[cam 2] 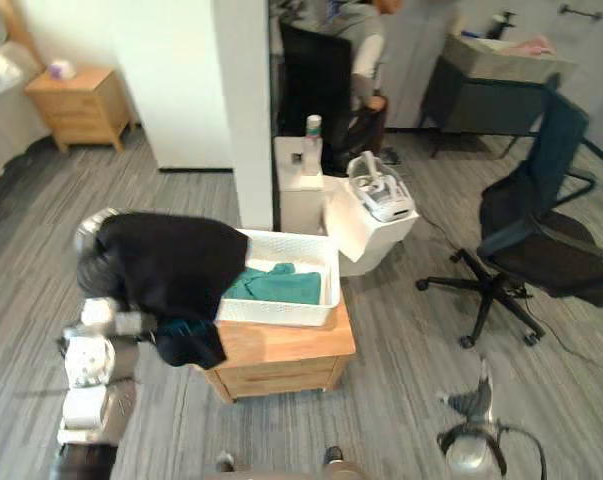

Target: Tidy the bed and pick cloth on bed and put in laundry

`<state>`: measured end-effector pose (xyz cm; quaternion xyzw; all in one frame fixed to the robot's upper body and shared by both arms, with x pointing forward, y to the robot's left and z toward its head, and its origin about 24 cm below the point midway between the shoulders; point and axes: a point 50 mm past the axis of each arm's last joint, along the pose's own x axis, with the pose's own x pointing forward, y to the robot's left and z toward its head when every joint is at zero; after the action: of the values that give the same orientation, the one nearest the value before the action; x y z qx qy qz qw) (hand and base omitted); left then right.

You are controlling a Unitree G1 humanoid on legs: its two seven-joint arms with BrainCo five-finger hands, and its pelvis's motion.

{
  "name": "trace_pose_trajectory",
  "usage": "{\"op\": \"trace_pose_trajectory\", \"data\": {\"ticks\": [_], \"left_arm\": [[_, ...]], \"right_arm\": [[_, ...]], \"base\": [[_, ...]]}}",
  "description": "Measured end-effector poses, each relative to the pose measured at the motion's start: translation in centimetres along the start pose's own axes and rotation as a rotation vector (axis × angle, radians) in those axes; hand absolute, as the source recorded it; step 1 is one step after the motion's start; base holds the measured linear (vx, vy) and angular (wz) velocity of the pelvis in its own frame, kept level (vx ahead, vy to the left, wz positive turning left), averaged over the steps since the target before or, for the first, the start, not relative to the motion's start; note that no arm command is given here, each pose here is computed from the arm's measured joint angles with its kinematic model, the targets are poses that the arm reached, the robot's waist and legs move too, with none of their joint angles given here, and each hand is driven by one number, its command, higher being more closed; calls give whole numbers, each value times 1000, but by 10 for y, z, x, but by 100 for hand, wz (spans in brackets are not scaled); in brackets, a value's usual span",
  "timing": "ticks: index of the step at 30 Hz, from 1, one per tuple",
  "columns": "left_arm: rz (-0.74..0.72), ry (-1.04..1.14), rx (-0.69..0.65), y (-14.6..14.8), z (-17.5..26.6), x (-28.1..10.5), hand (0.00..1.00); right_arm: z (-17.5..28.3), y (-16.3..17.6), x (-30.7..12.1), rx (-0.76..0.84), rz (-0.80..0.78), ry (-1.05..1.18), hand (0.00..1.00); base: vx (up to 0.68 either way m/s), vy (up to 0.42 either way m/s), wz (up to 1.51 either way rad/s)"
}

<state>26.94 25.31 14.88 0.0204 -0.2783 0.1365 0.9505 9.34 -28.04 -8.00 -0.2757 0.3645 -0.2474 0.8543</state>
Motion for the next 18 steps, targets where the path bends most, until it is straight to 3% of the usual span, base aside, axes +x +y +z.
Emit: {"op": "trace_pose_trajectory", "data": {"ticks": [6,9,12,18], "left_arm": [[58,80,332,43,-6,61,100],[11,124,438,32,-17,71,100],[-42,33,527,9,3,105,100],[40,-108,605,-6,42,145,100]], "right_arm": [[-60,-2,-23,66,116,160,0],[-72,3,-33,108,150,186,0],[-52,17,-20,203,162,118,0],[7,17,13,349,113,-103,0]], "base": [[-57,-33,-45],[-77,-54,-29],[-74,-93,1],[-60,25,-32]]}}
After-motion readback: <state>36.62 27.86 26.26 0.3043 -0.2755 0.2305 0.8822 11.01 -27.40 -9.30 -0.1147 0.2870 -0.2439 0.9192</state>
